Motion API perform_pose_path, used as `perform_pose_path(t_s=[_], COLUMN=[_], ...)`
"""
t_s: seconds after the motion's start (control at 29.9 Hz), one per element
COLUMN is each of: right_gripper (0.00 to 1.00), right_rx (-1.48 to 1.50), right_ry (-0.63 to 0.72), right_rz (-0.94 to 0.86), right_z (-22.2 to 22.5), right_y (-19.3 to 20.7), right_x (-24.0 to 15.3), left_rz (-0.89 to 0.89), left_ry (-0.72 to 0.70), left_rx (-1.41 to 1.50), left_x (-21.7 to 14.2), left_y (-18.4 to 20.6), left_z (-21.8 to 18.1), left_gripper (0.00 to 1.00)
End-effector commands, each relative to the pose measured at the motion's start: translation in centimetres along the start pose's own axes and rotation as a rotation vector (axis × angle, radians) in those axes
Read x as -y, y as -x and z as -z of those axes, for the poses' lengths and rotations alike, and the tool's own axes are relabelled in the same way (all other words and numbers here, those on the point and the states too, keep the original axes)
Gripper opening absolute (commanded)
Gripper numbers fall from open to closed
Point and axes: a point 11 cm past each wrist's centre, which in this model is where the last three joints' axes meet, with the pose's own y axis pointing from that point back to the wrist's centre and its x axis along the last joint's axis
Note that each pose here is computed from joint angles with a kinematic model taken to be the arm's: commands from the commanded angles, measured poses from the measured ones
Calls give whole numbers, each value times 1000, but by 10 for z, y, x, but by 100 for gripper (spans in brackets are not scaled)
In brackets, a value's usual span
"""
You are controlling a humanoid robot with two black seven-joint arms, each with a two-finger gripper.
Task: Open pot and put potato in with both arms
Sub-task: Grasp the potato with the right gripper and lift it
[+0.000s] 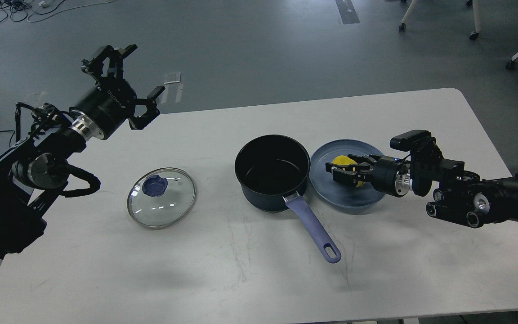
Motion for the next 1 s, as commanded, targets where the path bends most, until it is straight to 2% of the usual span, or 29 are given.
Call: perform_pose_path(t_s=[0.0, 0.33, 0.74, 0.97], right_gripper=[35, 28, 28, 28], right_rx=[-23, -39, -127, -202], right_ry=[-15, -27, -31, -54], right_rz=[18, 4, -132, -204], right_z=[5, 6, -5, 7], right_y=[3, -7, -86, -132], right_x=[3, 4, -19, -19], left_rz=[-9, -18, -15, -14], left_ry=[1, 0, 1, 4], left_rx=[7, 12, 11, 9], left_x=[-3, -5, -3, -2], left_y=[-4, -7, -4, -4], left_z=[-2, -3, -3, -4], left_gripper=[98, 98, 98, 98])
